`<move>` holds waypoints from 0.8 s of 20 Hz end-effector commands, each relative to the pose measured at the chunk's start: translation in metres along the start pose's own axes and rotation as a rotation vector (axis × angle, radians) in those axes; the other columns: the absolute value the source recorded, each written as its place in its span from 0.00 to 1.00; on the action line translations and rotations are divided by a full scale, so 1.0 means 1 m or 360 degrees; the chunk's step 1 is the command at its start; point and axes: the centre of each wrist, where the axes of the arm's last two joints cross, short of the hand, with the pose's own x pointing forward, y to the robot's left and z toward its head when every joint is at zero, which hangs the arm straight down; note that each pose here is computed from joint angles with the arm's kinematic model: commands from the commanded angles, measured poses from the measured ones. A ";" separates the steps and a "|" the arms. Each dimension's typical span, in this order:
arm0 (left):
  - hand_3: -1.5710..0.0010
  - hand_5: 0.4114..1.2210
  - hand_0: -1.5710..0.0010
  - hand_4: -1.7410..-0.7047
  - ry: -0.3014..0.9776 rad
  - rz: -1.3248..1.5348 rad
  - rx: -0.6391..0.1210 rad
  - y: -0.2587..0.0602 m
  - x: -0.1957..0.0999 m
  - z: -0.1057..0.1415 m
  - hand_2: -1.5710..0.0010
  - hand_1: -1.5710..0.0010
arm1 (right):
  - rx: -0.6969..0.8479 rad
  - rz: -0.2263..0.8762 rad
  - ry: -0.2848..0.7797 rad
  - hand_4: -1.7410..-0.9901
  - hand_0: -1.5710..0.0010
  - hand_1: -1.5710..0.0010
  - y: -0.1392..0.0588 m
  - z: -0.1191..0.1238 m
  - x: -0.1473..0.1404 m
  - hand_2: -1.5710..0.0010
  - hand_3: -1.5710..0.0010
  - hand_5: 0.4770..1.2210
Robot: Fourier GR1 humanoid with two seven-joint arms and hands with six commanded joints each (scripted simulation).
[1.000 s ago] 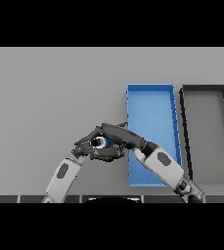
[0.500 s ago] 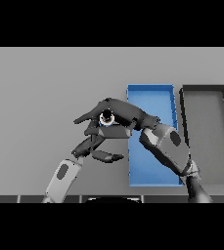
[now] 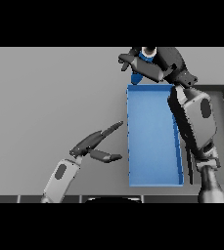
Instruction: Pick up the blue pipe and place it into the blue bin.
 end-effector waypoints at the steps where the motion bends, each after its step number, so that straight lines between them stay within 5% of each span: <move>1: 1.00 0.00 1.00 0.83 0.0009 -0.0017 0.0012 0.003 0.001 -0.003 1.00 1.00 | -0.0053 0.0032 0.0051 0.00 0.00 0.00 -0.009 0.005 -0.007 0.00 0.00 1.00; 3: 1.00 0.00 1.00 0.84 0.0011 -0.0038 0.0010 0.003 -0.003 0.000 1.00 1.00 | -0.0138 0.0027 0.0130 0.00 0.00 0.00 -0.031 0.021 -0.025 0.00 0.00 1.00; 7: 1.00 0.01 1.00 0.85 -0.0002 -0.0041 0.0013 0.000 -0.005 0.000 1.00 1.00 | -0.0274 -0.0029 0.0346 0.00 0.00 0.00 -0.045 0.053 -0.059 0.00 0.00 1.00; 16: 1.00 0.02 1.00 0.83 0.0008 0.0013 0.0010 -0.006 -0.005 0.008 1.00 1.00 | -0.0598 -0.0087 0.0844 0.00 0.00 0.00 -0.035 0.126 -0.121 0.00 0.00 1.00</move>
